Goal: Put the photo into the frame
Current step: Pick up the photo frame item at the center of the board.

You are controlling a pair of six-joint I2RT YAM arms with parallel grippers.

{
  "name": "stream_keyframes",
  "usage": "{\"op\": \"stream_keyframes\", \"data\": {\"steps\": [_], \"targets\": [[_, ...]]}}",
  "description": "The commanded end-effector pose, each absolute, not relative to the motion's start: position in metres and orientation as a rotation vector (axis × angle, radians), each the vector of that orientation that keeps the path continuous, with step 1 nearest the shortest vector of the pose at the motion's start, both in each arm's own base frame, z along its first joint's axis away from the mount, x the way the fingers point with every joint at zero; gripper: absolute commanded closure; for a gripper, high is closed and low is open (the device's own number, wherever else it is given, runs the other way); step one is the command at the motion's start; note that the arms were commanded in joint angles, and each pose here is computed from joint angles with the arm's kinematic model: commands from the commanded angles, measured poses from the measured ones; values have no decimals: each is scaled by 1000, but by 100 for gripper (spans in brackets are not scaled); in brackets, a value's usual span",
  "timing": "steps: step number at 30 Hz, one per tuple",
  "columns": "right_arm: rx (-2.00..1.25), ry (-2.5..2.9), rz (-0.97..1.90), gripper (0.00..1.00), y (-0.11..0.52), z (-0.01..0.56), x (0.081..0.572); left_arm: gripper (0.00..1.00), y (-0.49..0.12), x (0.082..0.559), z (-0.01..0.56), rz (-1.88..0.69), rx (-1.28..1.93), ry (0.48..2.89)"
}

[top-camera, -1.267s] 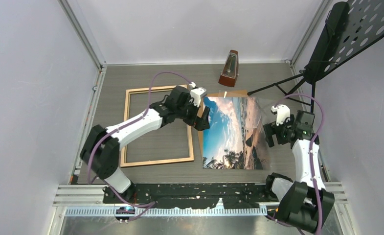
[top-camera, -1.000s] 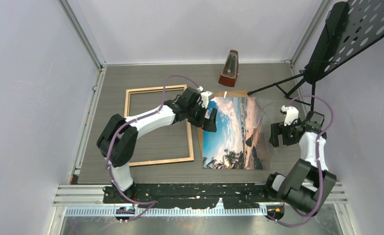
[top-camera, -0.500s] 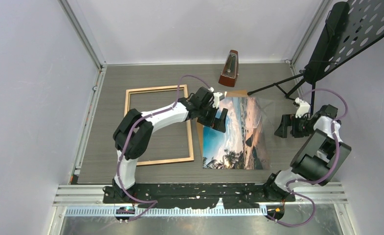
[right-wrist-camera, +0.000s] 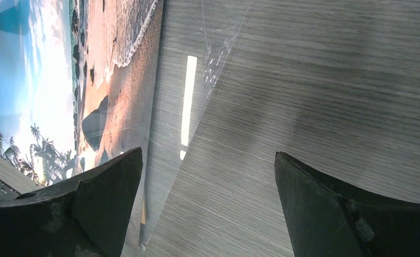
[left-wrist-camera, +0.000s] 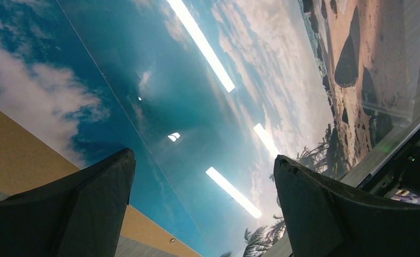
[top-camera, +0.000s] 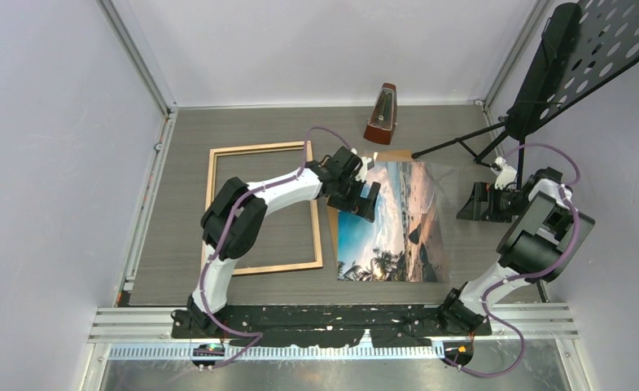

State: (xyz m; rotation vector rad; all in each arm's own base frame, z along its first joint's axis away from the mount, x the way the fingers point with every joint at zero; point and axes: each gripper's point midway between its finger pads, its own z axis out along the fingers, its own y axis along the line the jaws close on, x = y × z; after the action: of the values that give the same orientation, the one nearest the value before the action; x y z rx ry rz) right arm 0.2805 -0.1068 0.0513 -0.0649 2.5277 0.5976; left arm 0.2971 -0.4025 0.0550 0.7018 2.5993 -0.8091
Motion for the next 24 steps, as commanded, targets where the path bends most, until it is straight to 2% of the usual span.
{"op": "stream_keyframes", "data": {"steps": [1, 17, 24], "targets": [[-38, 2504, 638, 0, -109, 62, 290, 1, -412, 294, 56, -802, 710, 2600], [-31, 2544, 709, 0, -108, 53, 295, 1, -419, 281, 39, -809, 745, 2649], [-51, 2563, 714, 3, -105, 49, 306, 1, -415, 280, 34, -789, 747, 2658]]}}
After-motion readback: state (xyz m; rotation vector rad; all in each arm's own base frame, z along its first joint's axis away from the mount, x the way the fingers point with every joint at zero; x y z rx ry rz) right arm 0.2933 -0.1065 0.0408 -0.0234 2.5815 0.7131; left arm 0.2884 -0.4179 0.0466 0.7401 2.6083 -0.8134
